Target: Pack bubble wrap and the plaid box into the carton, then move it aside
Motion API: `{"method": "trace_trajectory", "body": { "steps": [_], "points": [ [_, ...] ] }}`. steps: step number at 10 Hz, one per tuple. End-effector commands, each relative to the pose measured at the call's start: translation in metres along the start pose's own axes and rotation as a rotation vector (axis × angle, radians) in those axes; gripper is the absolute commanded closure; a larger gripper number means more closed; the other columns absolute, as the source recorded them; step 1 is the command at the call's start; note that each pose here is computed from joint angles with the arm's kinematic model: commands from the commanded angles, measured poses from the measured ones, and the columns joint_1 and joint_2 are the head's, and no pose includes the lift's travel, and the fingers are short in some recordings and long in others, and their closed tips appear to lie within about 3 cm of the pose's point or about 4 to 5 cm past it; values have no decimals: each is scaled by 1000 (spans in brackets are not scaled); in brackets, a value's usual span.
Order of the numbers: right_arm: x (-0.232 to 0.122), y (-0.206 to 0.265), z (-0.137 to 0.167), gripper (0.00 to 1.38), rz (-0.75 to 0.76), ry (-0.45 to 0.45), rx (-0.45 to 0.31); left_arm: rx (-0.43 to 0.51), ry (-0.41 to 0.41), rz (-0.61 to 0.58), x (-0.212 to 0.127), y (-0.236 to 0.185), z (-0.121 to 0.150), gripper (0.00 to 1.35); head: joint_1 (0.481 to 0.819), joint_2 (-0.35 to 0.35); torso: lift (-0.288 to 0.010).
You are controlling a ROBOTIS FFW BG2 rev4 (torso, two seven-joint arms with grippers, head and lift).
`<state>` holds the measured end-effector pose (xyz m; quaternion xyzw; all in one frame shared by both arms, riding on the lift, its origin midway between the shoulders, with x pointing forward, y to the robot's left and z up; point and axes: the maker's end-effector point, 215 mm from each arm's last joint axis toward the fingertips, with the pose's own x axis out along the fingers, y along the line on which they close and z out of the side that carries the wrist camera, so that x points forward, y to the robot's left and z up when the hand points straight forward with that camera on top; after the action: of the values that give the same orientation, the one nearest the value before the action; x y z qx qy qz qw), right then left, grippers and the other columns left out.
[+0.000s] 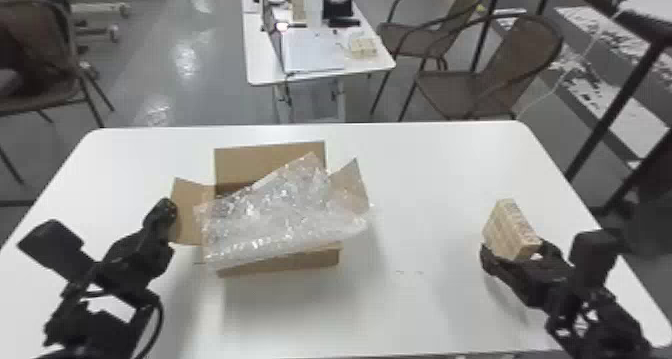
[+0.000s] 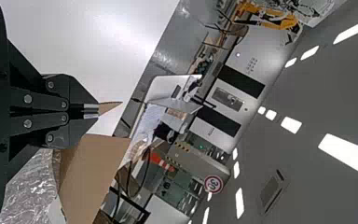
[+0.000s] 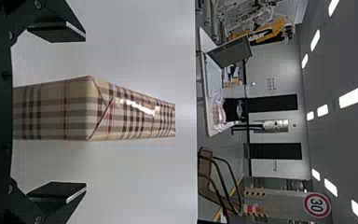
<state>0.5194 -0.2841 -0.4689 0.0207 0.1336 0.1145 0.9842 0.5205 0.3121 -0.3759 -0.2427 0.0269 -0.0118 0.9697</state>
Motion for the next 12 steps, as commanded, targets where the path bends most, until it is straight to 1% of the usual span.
{"method": "trace_trajectory", "body": {
  "steps": [1, 2, 3, 5, 6, 8, 9, 10, 11, 12],
  "points": [
    [12, 16, 5, 361, 32, -9, 9, -3, 2, 1, 0, 0, -1, 1213, 695, 25, -102],
    [13, 20, 6, 763, 39, -15, 20, -5, 4, 1, 0, 0, -2, 1213, 695, 40, -102],
    [11, 21, 4, 903, 40, -13, 24, -6, 3, 1, 0, 0, -2, 1213, 695, 48, -102],
    [5, 21, -2, 1019, 35, -9, 42, -6, 2, 2, -1, 0, -2, 1213, 695, 52, -102],
    [3, 22, -4, 1050, 32, -11, 56, -6, 2, 2, -1, 0, -2, 1213, 695, 52, -102],
    [0, 24, 3, 1050, 38, -24, 76, -6, 5, -1, -1, -1, -3, 1213, 695, 52, -102],
    [-1, 32, 22, 1050, 70, -48, 131, -10, 9, -4, 0, -1, -4, 1213, 695, 52, -102],
    [3, 53, 50, 1050, 168, -42, 186, -10, 12, -6, -1, 1, -4, 1213, 695, 57, -102],
    [9, 79, 86, 1050, 297, -38, 211, -7, 12, -7, 0, 0, -4, 1213, 695, 66, -102],
    [7, 89, 116, 1050, 420, -6, 177, -6, 13, -13, 2, -3, -4, 1213, 695, 96, -102]
  ]
}}
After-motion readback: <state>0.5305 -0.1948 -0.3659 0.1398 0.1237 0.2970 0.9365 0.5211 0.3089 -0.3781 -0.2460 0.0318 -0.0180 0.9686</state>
